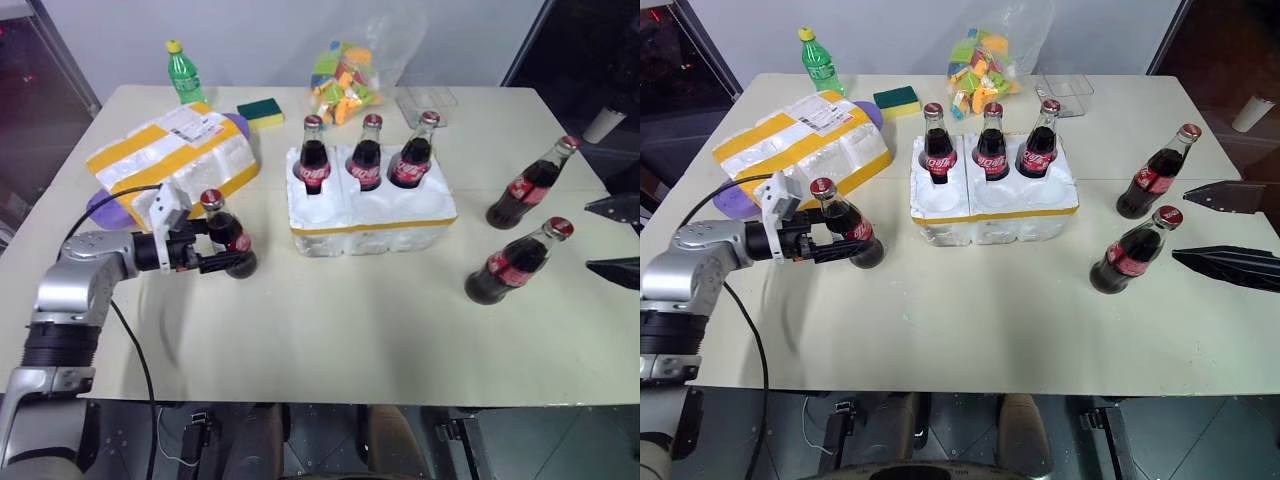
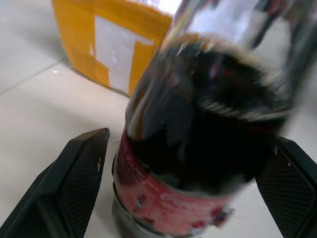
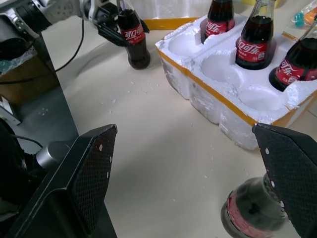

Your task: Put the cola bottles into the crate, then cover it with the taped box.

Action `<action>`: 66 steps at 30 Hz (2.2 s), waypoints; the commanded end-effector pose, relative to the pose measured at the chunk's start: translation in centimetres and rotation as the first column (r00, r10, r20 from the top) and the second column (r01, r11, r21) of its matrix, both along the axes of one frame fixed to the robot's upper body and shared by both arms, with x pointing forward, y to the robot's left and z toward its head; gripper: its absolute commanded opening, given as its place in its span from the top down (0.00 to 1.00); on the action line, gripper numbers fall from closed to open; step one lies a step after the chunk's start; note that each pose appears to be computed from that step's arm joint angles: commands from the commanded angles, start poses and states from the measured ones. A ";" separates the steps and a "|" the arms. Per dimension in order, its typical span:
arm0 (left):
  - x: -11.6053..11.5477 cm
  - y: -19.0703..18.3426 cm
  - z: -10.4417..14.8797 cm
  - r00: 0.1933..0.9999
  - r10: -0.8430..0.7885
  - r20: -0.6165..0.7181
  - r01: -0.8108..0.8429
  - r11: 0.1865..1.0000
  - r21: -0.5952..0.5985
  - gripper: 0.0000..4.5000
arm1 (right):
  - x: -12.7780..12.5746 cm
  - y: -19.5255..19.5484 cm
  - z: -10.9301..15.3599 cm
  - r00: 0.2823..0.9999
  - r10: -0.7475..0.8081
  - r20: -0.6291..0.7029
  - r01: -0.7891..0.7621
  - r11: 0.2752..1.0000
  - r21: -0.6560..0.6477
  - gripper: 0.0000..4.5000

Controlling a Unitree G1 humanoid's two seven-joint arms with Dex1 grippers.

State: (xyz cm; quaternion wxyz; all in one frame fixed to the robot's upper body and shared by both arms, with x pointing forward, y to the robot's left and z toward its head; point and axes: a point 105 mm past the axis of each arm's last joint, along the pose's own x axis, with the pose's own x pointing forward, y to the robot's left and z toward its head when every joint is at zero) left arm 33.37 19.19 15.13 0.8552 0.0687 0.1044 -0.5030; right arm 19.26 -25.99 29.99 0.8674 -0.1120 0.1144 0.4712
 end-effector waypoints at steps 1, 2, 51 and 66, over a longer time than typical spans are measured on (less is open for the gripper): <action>0.0 0.0 1.0 0.998 -0.031 0.049 0.030 0.999 0.022 0.06 | -0.2 0.5 0.7 0.999 0.004 0.045 -0.005 1.000 0.017 0.00; -0.1 0.1 1.2 0.998 -0.037 0.049 0.036 0.999 0.022 0.13 | -0.2 0.5 0.7 0.999 0.001 0.048 -0.002 1.000 0.021 0.00; 6.6 -10.0 7.9 0.920 -0.254 0.297 0.220 0.965 0.143 0.01 | 1.2 -0.9 -3.2 0.924 -0.362 0.121 0.355 0.932 0.075 0.00; -7.8 -7.1 11.9 0.786 -0.617 0.046 0.613 0.786 0.081 0.01 | -3.3 -3.7 -9.9 0.857 -0.514 -0.011 0.515 0.857 0.031 0.00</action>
